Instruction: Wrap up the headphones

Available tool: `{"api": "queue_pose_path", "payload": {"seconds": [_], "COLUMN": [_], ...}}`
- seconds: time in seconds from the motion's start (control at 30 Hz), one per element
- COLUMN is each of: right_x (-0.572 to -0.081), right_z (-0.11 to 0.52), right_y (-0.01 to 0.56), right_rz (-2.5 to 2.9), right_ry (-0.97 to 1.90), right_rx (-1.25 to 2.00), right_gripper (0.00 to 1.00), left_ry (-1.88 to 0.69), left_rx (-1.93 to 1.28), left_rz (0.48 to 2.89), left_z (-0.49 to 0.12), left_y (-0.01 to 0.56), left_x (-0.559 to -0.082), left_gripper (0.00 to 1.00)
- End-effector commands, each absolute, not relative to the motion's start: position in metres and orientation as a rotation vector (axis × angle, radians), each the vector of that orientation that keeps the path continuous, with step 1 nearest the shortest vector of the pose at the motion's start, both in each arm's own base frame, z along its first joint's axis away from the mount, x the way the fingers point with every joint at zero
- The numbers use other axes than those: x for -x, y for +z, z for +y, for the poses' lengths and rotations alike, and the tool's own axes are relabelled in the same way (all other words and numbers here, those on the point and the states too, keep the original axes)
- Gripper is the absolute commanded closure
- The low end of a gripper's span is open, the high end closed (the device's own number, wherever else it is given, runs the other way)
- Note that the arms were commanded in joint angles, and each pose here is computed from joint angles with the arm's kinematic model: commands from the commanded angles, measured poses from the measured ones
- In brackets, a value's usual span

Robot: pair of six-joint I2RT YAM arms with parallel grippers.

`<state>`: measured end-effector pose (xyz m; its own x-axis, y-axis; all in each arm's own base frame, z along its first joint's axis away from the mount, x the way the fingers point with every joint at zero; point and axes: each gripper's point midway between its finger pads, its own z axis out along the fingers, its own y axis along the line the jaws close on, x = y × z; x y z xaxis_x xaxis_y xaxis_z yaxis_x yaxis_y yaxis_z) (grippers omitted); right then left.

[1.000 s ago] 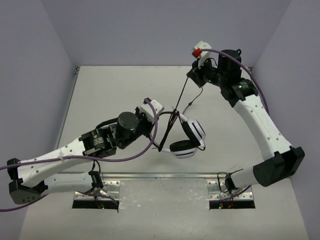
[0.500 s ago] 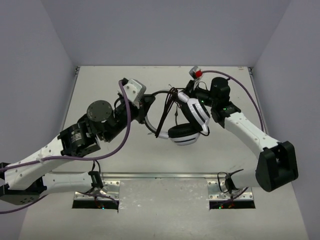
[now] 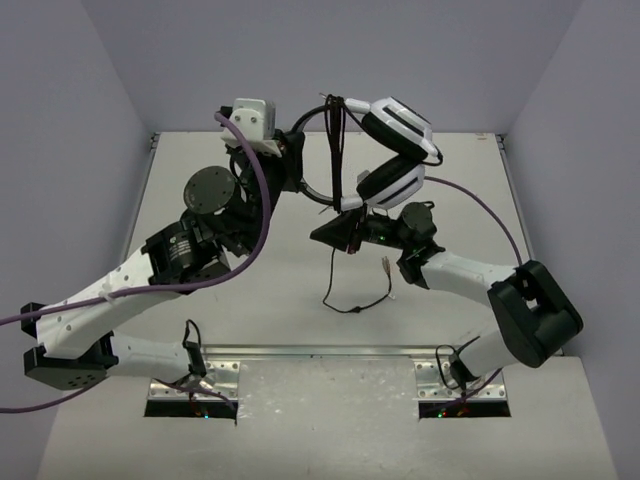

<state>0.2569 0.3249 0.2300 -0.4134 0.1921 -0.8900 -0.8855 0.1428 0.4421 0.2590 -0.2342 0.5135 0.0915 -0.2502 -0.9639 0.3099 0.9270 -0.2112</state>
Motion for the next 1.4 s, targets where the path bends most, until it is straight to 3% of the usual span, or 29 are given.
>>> {"api": "queue_pose_path", "payload": {"seconds": [0.0,0.2,0.4,0.63,0.93,1.13,1.37], "right_x": [-0.227,-0.175,-0.159,-0.140,-0.146,-0.117,-0.116], "right_z": [0.328,0.334,0.318,0.322,0.336,0.338,0.333], "right_y": [0.241,0.220,0.211,0.225,0.229,0.236,0.253], "right_rz": [1.400,1.420,1.448,1.494,1.551,1.504,1.487], "right_ry": [1.516,1.390,1.159,1.076,0.962,1.050,0.968], "right_rx": [0.730,0.874,0.892,1.069,1.175,1.217,1.249], "right_gripper": [0.98,0.99,0.99,0.99,0.98,0.98,0.98], "left_ry": [-0.556,-0.247,-0.135,0.031,-0.083,0.012,0.121], "left_rx": [0.328,0.344,0.299,0.305,0.494,0.525,0.479], "left_rz": [1.178,1.252,1.349,1.493,1.592,1.610,1.665], "left_z": [-0.181,-0.173,-0.167,-0.166,-0.148,-0.125,-0.113], "left_y": [0.607,0.596,0.564,0.481,0.415,0.397,0.345], "left_x": [-0.249,-0.292,-0.354,-0.397,-0.411,-0.434,-0.435], "left_gripper": [1.00,1.00,1.00,1.00,1.00,1.00,1.00]}}
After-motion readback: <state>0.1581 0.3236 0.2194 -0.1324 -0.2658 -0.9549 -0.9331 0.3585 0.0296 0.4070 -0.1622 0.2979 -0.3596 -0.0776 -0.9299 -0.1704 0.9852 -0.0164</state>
